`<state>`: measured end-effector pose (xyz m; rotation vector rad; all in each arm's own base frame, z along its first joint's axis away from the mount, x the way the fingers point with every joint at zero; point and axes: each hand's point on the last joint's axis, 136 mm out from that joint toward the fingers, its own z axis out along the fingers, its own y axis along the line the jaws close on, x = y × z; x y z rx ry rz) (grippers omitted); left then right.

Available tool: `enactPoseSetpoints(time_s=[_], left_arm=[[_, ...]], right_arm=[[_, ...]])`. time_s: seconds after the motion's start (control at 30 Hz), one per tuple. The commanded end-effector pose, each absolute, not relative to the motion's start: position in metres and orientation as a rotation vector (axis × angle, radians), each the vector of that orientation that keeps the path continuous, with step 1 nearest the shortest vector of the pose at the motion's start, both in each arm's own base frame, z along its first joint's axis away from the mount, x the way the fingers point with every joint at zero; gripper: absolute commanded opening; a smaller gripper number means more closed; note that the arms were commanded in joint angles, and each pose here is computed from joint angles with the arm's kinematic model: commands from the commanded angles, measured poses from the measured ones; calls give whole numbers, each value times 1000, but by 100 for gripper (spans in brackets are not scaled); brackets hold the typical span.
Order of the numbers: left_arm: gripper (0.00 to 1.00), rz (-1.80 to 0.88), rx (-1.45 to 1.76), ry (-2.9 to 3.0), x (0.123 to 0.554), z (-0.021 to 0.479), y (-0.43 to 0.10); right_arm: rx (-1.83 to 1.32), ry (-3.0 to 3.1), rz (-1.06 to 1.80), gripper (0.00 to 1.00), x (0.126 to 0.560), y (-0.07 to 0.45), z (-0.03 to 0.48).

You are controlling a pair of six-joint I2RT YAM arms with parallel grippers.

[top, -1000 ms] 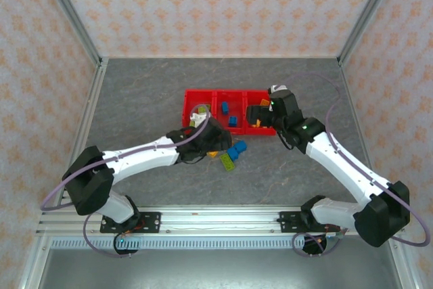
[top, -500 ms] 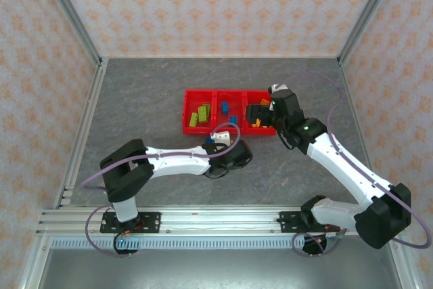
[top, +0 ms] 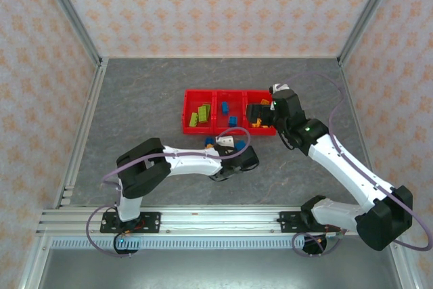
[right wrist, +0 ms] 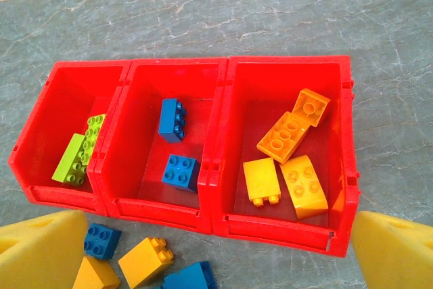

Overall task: Sort the legos into containers by color
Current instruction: Pick up the lego from the middle-left of the table.

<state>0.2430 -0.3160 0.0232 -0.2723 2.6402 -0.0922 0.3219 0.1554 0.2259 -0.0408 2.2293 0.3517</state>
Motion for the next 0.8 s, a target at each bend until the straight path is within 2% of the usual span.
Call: enactPoseSetpoints(time_s=[0.0, 0.17, 0.3, 0.43, 0.63, 0.77], left_arm=[[64, 10, -267, 2622, 244, 19, -303], [62, 41, -262, 2639, 245, 9, -296], [50, 37, -282, 2631, 246, 9, -290], [44, 39, -305, 2618, 247, 8, -281], [33, -16, -314, 2551, 252, 42, -276], [32, -43, -309, 2504, 256, 71, -273]], right_arm=[[-33, 2205, 337, 100, 323, 154, 228], [-33, 2209, 339, 100, 323, 154, 227], [-32, 2205, 339, 100, 324, 154, 229], [-33, 2208, 338, 100, 324, 154, 228], [-32, 2206, 341, 100, 325, 155, 230], [-32, 2204, 344, 100, 325, 156, 232]])
